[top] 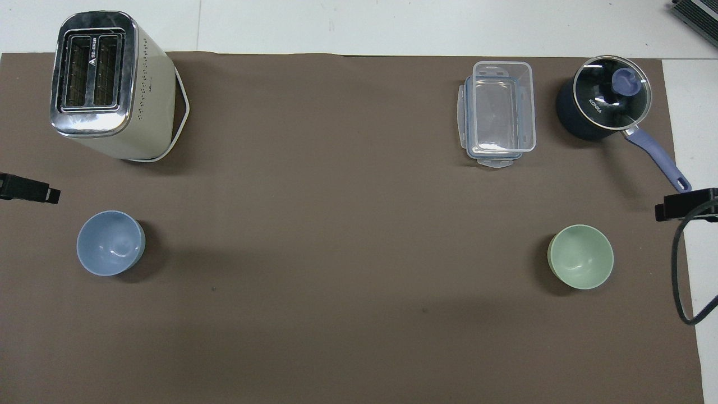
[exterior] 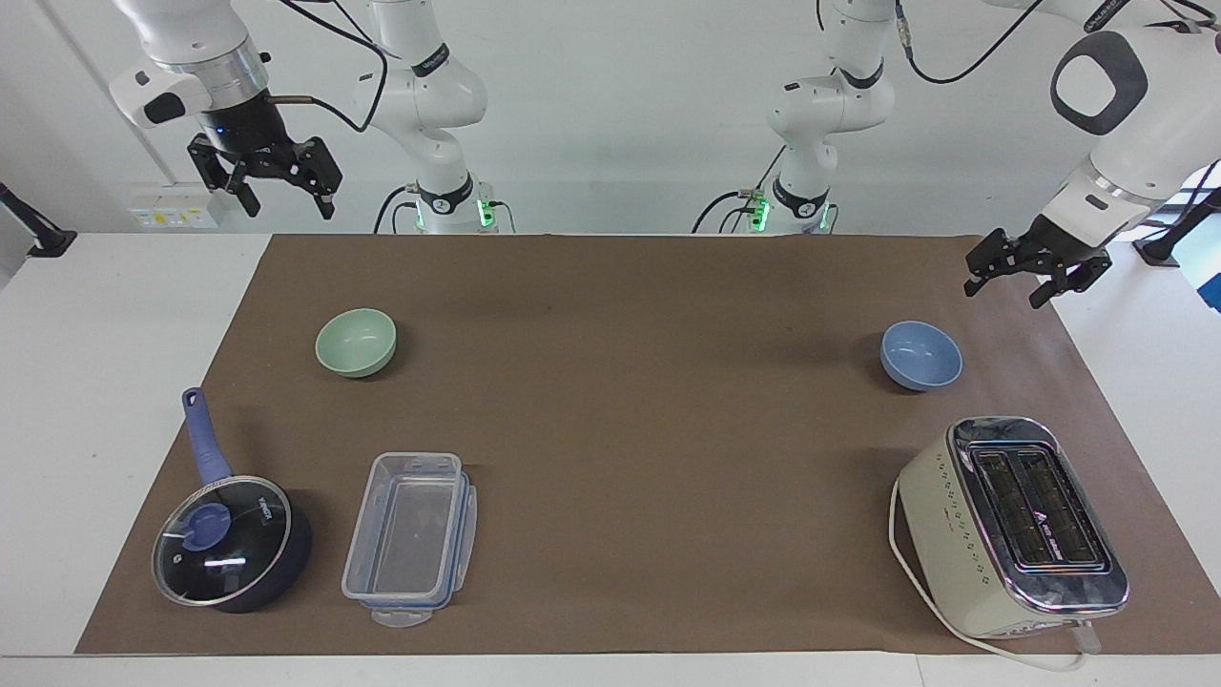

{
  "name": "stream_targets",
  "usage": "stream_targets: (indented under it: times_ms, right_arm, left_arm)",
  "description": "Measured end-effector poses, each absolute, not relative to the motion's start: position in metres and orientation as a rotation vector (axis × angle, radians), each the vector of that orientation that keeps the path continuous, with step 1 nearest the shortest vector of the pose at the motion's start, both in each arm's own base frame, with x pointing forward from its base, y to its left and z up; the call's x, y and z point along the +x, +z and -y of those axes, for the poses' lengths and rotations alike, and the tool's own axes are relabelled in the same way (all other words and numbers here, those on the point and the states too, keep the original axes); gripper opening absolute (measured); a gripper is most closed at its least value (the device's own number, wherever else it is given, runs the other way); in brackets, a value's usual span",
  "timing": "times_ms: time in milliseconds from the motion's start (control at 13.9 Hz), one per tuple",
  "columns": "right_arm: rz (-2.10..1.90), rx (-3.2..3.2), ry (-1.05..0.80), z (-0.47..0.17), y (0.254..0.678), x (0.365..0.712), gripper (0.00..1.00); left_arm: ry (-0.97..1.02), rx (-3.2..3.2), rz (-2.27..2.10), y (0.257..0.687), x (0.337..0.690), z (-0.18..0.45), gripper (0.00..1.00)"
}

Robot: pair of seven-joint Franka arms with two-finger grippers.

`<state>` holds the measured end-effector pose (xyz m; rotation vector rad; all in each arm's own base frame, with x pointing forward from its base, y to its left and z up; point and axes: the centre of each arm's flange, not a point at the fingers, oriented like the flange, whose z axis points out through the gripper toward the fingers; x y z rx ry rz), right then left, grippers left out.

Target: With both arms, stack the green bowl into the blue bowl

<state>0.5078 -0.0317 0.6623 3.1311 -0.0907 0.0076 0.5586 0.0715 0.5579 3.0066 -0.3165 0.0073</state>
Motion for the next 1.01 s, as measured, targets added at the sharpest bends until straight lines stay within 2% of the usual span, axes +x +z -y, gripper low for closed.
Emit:
stream_targets:
  times_ms: [361,1010]
  right_arm:
    - [0.091,3.131,0.009,0.032,0.663,0.507,1.0]
    - [0.091,3.131,0.009,0.032,0.663,0.507,1.0]
  left_arm:
    - [0.042,2.953,0.319,0.524,0.553,-0.102,1.0]
    - [0.102,2.839,0.387,0.437,0.532,-0.172,1.0]
